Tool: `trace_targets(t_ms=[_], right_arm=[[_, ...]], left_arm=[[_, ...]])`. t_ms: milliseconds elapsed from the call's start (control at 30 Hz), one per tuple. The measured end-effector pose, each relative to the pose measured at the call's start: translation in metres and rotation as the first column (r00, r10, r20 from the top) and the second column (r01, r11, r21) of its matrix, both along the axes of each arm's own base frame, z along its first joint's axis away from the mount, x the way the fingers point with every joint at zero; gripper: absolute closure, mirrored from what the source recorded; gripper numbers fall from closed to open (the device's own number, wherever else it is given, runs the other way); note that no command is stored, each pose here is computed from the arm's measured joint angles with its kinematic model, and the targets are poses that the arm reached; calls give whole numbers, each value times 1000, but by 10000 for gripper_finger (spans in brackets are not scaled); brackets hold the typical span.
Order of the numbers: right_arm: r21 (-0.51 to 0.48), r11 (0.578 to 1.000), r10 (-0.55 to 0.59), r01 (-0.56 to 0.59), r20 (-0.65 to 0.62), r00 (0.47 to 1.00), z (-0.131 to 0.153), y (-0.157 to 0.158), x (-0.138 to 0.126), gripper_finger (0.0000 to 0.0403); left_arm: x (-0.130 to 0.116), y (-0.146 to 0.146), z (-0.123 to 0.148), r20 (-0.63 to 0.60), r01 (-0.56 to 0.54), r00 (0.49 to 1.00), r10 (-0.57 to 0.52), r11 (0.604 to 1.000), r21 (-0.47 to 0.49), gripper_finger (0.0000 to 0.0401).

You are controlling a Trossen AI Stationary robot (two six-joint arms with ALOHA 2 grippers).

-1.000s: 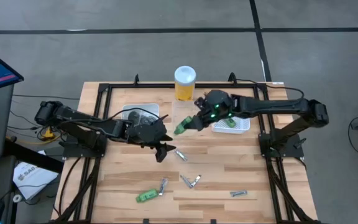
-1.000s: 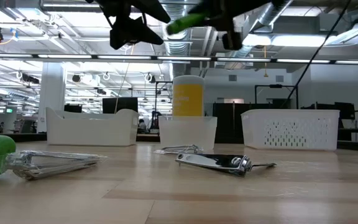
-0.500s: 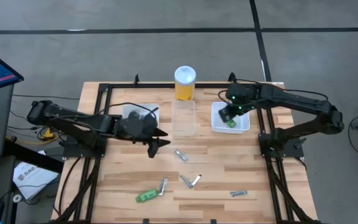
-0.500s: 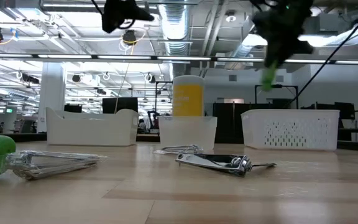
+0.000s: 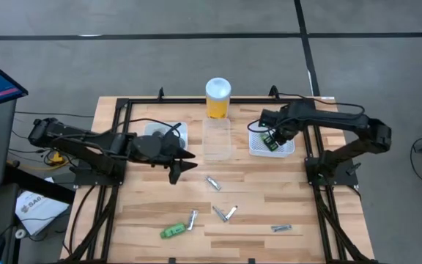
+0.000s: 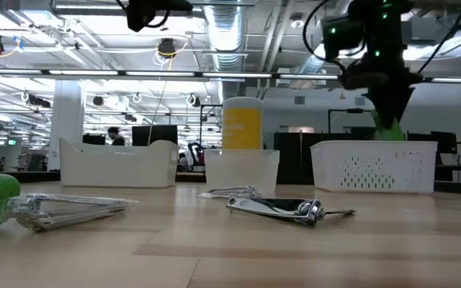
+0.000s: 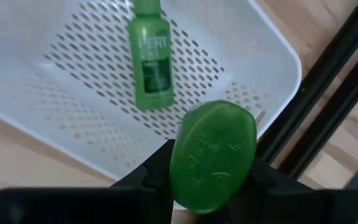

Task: Pick & Place Travel size toiletries
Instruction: Put the green shampoo into the right white bin

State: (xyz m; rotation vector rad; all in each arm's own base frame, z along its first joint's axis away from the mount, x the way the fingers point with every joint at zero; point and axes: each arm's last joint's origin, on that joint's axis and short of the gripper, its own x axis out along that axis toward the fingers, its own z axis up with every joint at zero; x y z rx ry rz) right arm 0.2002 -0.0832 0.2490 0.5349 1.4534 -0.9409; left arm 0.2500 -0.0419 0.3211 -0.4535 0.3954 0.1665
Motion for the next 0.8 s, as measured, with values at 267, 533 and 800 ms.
trace_targets(t_ms=[267, 533, 800], right_arm=[[0, 1000, 20, -20, -44, 999, -7, -2, 3, 272], [3, 1000, 28, -28, -48, 998, -7, -2, 3, 169], [-46, 998, 48, -45, 70, 996, 17, 1, -2, 147]], left_arm=[[0, -3, -1, -6, 20, 1000, -20, 1000, -4, 205], [-1, -5, -1, -7, 33, 999, -33, 999, -7, 177], [-4, -9, 3, 10, 57, 998, -57, 998, 6, 182]])
